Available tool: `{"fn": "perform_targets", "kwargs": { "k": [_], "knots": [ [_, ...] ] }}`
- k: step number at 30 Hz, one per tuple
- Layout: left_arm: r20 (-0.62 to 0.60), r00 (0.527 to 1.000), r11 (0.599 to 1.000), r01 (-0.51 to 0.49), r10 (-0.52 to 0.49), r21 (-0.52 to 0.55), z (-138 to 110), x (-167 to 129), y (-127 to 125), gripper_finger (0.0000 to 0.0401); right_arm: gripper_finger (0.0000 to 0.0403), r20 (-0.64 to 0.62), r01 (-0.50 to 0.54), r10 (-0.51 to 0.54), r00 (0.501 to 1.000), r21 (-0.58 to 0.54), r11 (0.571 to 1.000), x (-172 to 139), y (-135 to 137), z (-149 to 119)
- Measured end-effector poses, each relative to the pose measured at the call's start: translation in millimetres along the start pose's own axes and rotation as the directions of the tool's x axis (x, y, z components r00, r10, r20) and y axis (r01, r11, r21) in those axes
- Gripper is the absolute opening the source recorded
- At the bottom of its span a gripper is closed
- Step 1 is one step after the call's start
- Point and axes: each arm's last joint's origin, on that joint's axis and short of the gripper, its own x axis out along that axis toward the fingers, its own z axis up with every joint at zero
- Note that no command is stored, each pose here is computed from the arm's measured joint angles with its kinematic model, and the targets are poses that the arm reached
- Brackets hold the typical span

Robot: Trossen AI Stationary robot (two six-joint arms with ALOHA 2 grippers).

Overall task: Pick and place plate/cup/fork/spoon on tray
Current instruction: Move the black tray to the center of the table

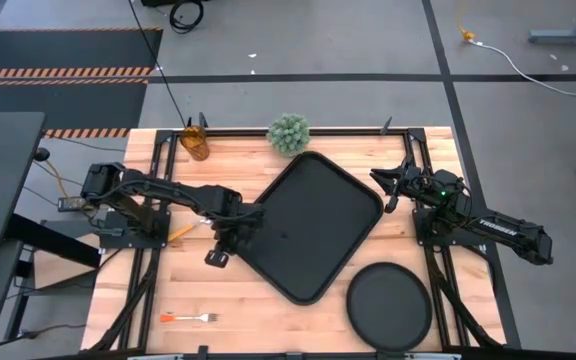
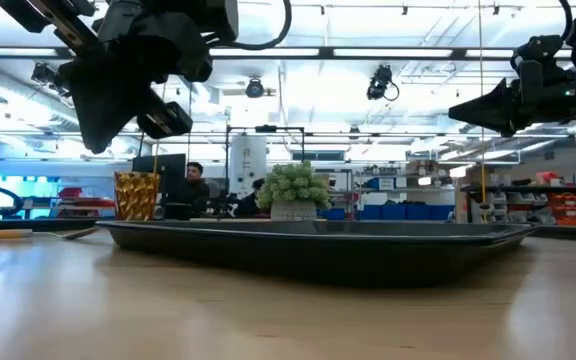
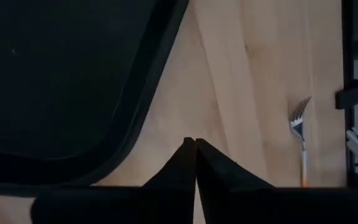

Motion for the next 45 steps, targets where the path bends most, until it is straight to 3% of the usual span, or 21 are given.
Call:
{"fn": "perform_targets", "kwargs": {
  "k": [4, 8, 14, 19, 26, 34, 39, 45],
  "knots": [
    [0.014, 1.0, 1.0, -0.021, 0.021, -0.023, 2, 0, 0, 0.001, 0.0061, 0.0, 0.0, 0.0, 1.0, 0.0, 1.0, 0, 0, 0],
    [0.134, 0.987, 0.995, -0.085, 0.092, -0.057, 15, -1, 3, 0.0012, 0.0061, 0.0, 0.0, 0.0, 1.0, 0.0, 1.0, 0, 0, 0],
    [0.443, 0.89, 0.989, -0.14, 0.109, 0.039, 49, -4, -14, 0.0006, 0.0061, 0.0, 0.0, 0.0, 1.0, 0.0, 1.0, 0, 0, 0],
    [0.536, 0.839, 0.98, -0.173, 0.096, 0.095, 63, 0, -30, 0.0007, 0.0061, 0.0, 0.0, 0.0, 1.0, 0.0, 1.0, 0, 0, 0],
    [0.472, 0.876, 0.977, -0.176, 0.099, 0.121, 72, 41, -44, 0.0007, 0.0061, 0.001, 0.0, 0.0, 1.0, 0.0, 1.0, 0, 0, 0],
    [0.281, 0.954, 0.984, -0.141, 0.107, 0.106, 65, 90, -46, 0.0008, 0.0061, 0.014, 0.0, 0.0, 1.0, 0.0, 1.0, 0, 0, 1],
    [0.097, 0.984, 0.987, -0.154, 0.149, 0.043, 48, 97, -40, 0.0008, 0.0061, 0.014, 0.0, 0.0, 1.0, 0.0, 1.0, 0, 0, 1],
    [-0.062, 0.956, 0.957, -0.288, 0.286, -0.03, 33, 93, -26, 0.0009, 0.0061, 0.014, 0.0, 0.0, 1.0, 0.0, 1.0, 0, 0, 1]
  ]
}}
